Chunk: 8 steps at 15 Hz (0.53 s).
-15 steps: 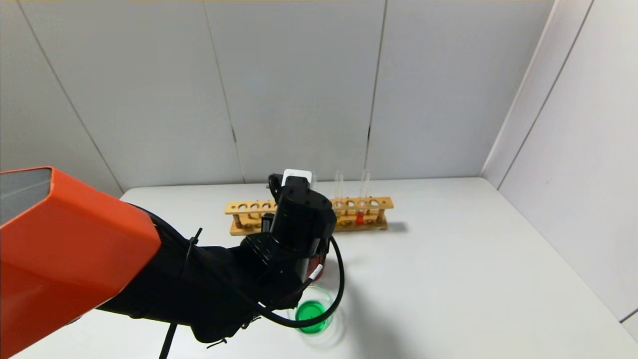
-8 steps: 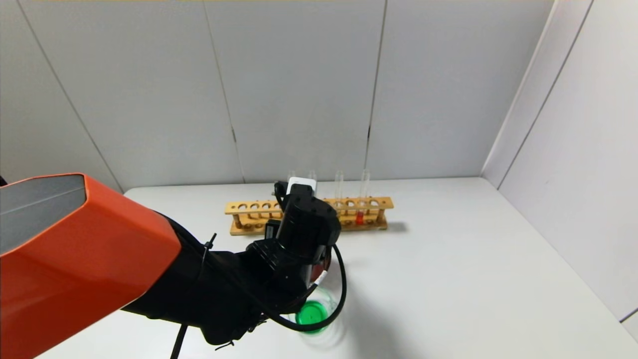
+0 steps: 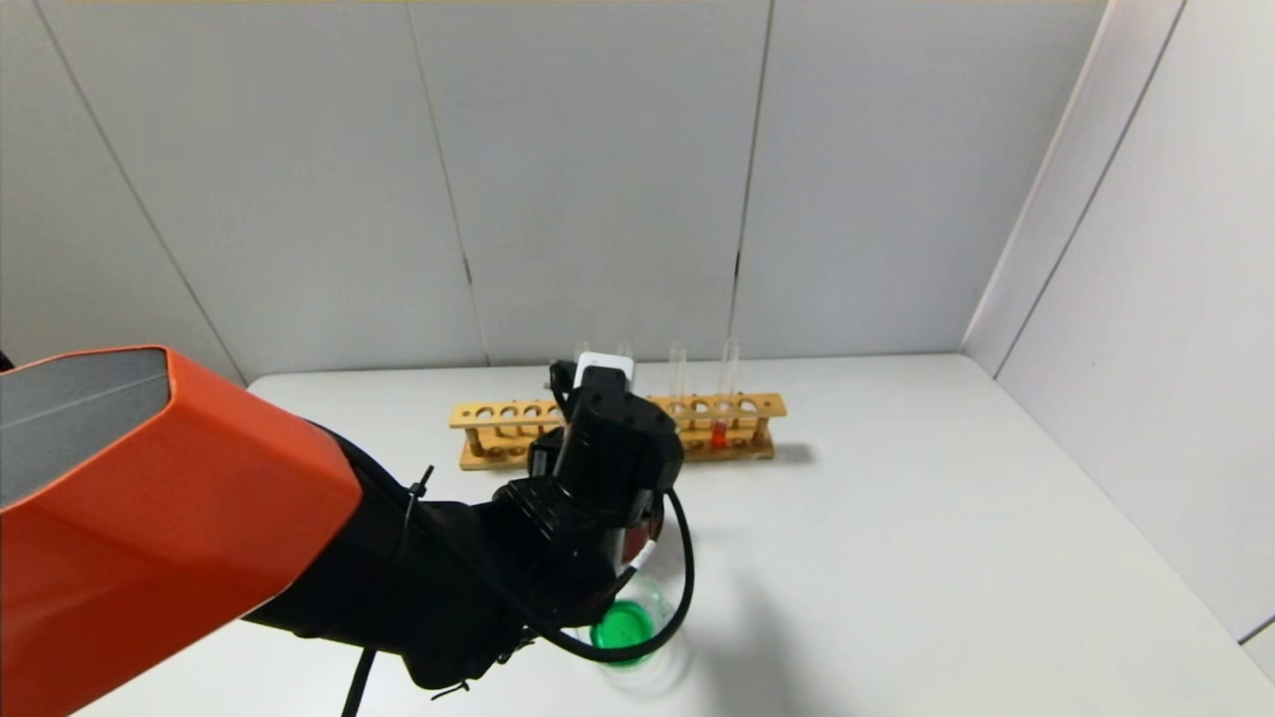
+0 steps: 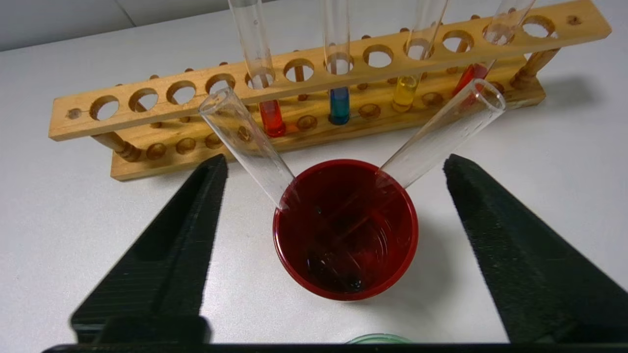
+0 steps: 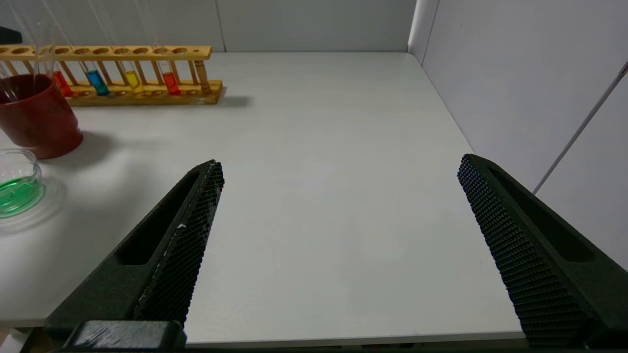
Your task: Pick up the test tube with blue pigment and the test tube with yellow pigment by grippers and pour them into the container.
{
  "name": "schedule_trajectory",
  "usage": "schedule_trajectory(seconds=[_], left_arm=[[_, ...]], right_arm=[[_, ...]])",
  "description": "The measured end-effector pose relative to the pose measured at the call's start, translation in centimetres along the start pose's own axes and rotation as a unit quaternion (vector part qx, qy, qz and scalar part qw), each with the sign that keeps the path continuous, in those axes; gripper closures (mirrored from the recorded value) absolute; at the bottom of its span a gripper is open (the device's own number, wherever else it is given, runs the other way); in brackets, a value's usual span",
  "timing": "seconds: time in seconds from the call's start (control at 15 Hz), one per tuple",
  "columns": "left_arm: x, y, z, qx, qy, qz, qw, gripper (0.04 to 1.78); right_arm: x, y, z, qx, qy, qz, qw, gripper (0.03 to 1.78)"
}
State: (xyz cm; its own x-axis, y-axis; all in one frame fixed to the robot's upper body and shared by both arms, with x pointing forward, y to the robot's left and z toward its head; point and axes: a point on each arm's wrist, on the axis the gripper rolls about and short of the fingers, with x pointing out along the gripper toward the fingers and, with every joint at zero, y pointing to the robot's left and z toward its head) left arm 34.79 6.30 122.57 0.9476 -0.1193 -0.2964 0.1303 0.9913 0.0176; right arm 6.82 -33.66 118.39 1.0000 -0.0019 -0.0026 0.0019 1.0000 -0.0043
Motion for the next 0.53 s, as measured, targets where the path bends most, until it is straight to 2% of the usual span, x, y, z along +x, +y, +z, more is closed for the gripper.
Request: schedule_trajectory(seconds=[0.13, 0.53], left_arm=[[-0.6, 0.2, 0.9, 0.000, -0.010, -0.002, 1.000, 0.08], [-4.2, 2.3, 5.4, 0.005, -0.063, 0.007, 0.998, 0.07]], right_arm=[[0.0, 0.0, 0.0, 0.000, 0.000, 0.000, 1.0000, 0.07], [0.0, 0.0, 0.0, 0.000, 0.000, 0.000, 1.0000, 0.07]])
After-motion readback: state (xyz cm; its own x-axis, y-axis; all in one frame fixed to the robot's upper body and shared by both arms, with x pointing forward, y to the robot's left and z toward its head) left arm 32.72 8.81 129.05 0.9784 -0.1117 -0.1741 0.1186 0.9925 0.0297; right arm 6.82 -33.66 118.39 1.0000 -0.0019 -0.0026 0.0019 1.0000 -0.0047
